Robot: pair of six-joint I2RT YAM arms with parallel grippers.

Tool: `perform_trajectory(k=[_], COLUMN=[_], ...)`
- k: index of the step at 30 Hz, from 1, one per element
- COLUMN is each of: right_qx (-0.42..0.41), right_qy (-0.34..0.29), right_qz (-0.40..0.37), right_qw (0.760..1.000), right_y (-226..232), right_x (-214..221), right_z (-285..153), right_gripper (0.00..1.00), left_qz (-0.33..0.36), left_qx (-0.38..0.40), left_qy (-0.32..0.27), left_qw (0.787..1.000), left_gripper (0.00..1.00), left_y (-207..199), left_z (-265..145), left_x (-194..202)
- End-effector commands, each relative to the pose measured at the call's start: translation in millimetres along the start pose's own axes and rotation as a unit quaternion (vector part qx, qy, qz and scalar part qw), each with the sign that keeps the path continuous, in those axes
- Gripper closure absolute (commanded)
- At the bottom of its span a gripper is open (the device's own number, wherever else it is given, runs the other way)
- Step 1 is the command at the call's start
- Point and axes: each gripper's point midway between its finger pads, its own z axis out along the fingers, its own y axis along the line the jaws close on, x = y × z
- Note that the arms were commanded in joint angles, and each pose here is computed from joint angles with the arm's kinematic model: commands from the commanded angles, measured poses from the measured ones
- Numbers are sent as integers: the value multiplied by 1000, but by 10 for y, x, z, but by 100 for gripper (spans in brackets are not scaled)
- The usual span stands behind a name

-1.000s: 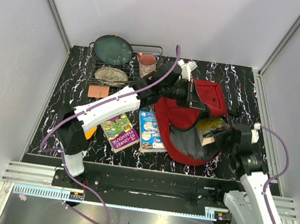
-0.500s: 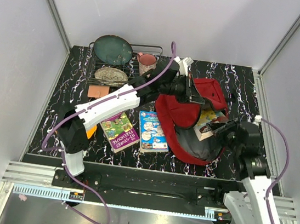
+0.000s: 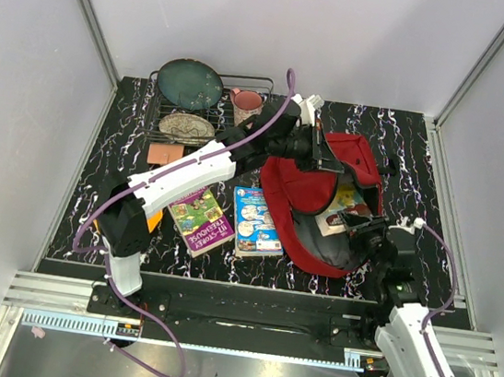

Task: Pack the student bag
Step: Place the book in the student bag.

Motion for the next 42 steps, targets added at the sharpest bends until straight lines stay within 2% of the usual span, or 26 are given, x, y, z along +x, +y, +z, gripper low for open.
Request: perform_trajectory(k=[1,5,8,14,18,22,25,30,36,37,38,39,40,42], right_qx=[-204,-241,-249,-216,-181,-181,-167,-129,-93,-90,-84,-75,-74,-80], right_qy=[-64,-56,-77,-81,-88,-81,-112,-129,-127,-122,-117,-109,-105,-101], right_qz=[14,20,27,26,28,20,27,24,31,32,36,33,28,25], right_qw=[977,969,965,973,979,980,979,983,987,988,989,991,991,991], right_y=[962,1097,1123,1075,953,1007,920,727,467,465,446,385,368,337], right_x=[-309,-316,-406,-399,-273,-79,-128,-152,-111,-90,-74,-33,-17,3], right_z=[-9,112,195,506,755,897,985,1164,1332,1360,1384,1410,1412,1358], right_gripper=[100,100,100,100,98,97,96,92,78,72,61,57,47,36], left_qz=[27,26,25,25,24,23,22,23,24,24,24,24,25,23], left_qx=[73,75,83,98,103,103,103,102,103,104,104,105,106,104], left_qy=[-24,-26,-24,-18,-18,-17,-15,-15,-17,-16,-17,-17,-17,-17], left_qw=[997,997,996,995,994,994,994,994,994,994,994,994,994,994], left_gripper=[100,100,100,100,100,100,100,100,100,100,100,100,100,100], left_y=[-499,-517,-559,-657,-695,-699,-691,-678,-679,-677,-679,-683,-689,-672], left_z=[-162,-194,-200,-206,-214,-216,-224,-252,-290,-289,-292,-297,-299,-302], left_x=[-183,-180,-180,-156,-159,-155,-139,-126,-110,-106,-108,-106,-109,-113])
